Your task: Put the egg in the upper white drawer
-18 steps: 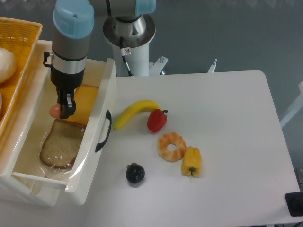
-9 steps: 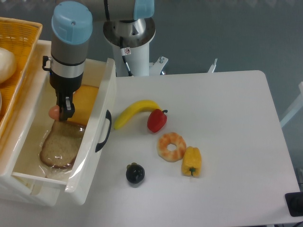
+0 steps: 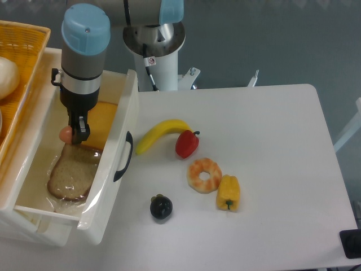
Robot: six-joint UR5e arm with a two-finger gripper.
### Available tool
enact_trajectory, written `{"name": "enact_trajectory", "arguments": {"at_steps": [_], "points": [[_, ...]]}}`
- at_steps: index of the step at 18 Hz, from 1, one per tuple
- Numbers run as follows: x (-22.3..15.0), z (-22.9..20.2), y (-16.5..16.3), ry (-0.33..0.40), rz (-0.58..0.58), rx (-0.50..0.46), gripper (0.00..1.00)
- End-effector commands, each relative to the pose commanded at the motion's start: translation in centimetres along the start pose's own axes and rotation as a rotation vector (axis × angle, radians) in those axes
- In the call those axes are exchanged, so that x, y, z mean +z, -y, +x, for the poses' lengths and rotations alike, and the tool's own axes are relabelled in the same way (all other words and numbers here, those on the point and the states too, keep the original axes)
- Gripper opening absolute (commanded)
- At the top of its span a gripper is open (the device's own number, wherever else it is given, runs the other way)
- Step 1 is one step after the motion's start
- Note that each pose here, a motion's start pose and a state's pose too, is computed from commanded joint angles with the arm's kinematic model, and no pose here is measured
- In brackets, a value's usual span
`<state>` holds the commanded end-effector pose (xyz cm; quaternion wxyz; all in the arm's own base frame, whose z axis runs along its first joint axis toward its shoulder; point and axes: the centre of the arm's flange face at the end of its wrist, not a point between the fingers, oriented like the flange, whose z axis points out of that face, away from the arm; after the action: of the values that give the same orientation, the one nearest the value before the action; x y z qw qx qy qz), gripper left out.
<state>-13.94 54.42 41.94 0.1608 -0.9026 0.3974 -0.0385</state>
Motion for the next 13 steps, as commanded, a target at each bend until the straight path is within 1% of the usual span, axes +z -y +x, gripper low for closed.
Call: {"name": "enact_trajectory", "arguments": {"at_steps": [13], "points": [[0.8, 0.09, 0.34, -0.015, -0.002, 0.003, 0.45]]}}
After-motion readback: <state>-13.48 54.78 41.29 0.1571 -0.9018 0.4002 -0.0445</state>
